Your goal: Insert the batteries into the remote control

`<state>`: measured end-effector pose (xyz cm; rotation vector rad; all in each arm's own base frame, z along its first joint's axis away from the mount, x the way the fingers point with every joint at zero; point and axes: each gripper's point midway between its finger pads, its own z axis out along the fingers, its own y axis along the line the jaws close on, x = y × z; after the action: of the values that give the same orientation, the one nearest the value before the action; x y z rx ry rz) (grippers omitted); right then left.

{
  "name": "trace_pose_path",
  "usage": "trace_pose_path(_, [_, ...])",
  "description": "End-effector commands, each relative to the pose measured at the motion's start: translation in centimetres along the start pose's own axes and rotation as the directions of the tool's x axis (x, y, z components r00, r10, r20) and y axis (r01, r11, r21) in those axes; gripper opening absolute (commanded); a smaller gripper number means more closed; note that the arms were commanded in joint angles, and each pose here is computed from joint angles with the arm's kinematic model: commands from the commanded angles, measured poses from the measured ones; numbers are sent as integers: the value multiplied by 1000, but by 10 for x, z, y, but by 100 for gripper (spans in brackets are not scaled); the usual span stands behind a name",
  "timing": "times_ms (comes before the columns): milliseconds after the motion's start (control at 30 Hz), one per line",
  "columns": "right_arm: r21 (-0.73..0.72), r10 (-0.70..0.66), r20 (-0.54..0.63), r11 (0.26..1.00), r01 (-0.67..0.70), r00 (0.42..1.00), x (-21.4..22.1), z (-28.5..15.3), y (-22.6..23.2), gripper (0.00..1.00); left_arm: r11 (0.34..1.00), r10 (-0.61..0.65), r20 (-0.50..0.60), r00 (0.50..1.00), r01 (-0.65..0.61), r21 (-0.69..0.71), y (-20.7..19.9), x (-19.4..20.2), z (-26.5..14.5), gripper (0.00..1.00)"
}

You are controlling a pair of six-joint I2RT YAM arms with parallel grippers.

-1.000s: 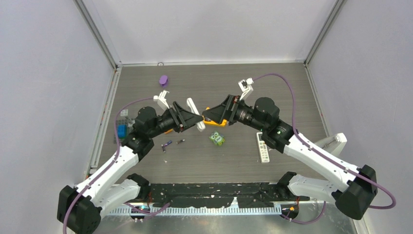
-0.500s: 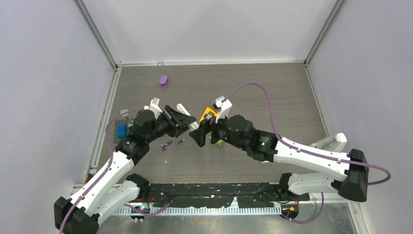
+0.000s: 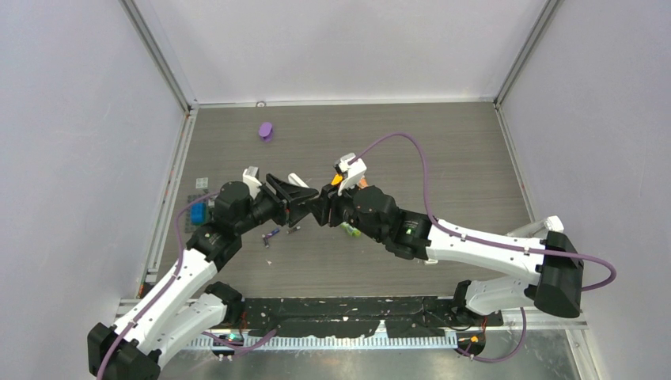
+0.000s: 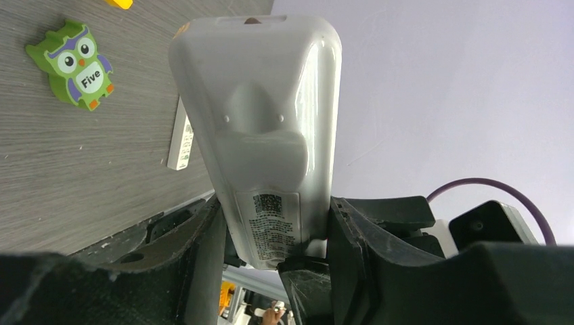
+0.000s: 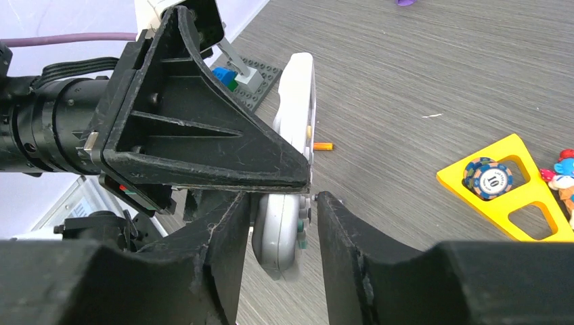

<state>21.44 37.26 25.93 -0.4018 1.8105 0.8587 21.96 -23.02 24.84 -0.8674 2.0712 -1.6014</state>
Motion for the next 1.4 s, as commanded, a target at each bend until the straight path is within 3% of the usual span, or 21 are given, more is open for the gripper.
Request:
trace_pose_path(0, [-58,74,93,996,-69,993,-28,7,20,46,998,-4,-44,999,6,64,-17,9,-5,0])
trace_pose_path(133, [-62,95,78,994,-90,992,-22,10,20,56,998,-15,-39,999,18,65,-16,8,-6,0])
trace_pose_path(267, [-65,106,83,993,-101,991,-24,11,21,53,997,-25,-41,999,28,70,-16,9,-7,2])
trace_pose_path(367, [-69,122,84,991,-116,989,-25,11,23,35,997,-30,-39,999,33,72,-16,8,-8,8])
trace_pose_path(400, [-69,125,84,991,-119,989,-26,11,23,24,997,-30,-36,999,32,76,-16,8,-8,12])
trace_pose_path(467, [-71,136,81,989,-130,987,-26,10,24,9,996,-26,-28,999,29,83,-18,7,-9,23])
trace_pose_path(533, [-74,147,80,987,-141,986,-27,8,25,6,995,-17,-17,1000,19,94,-20,6,-11,49])
trace_pose_path(700, [-76,164,86,985,-157,983,-36,-2,24,5,992,53,25,998,-56,114,-23,1,-15,76])
trace_pose_path(800, [-109,190,88,978,-180,978,-49,-16,26,5,980,164,80,983,-172,101,-21,-6,-20,87])
trace_pose_path(900, [-139,215,54,969,-205,975,-56,-29,24,5,945,301,150,942,-316,90,-23,-18,-28,95])
trace_pose_path(1000, [-225,277,6,937,-269,961,-67,-47,27,5,875,451,211,867,-476,89,-29,-24,-38,97])
trace_pose_path(1167, [-346,346,-121,864,-366,931,-74,-71,31,5,690,647,272,712,-699,187,-63,-12,-59,98])
trace_pose_path(1267, [-391,349,-169,835,-388,922,-75,-81,35,5,572,728,274,628,-777,263,-80,3,-69,99])
trace_pose_path(1367, [-442,337,-220,802,-401,916,-76,-91,43,5,499,784,237,574,-809,311,-85,15,-71,97])
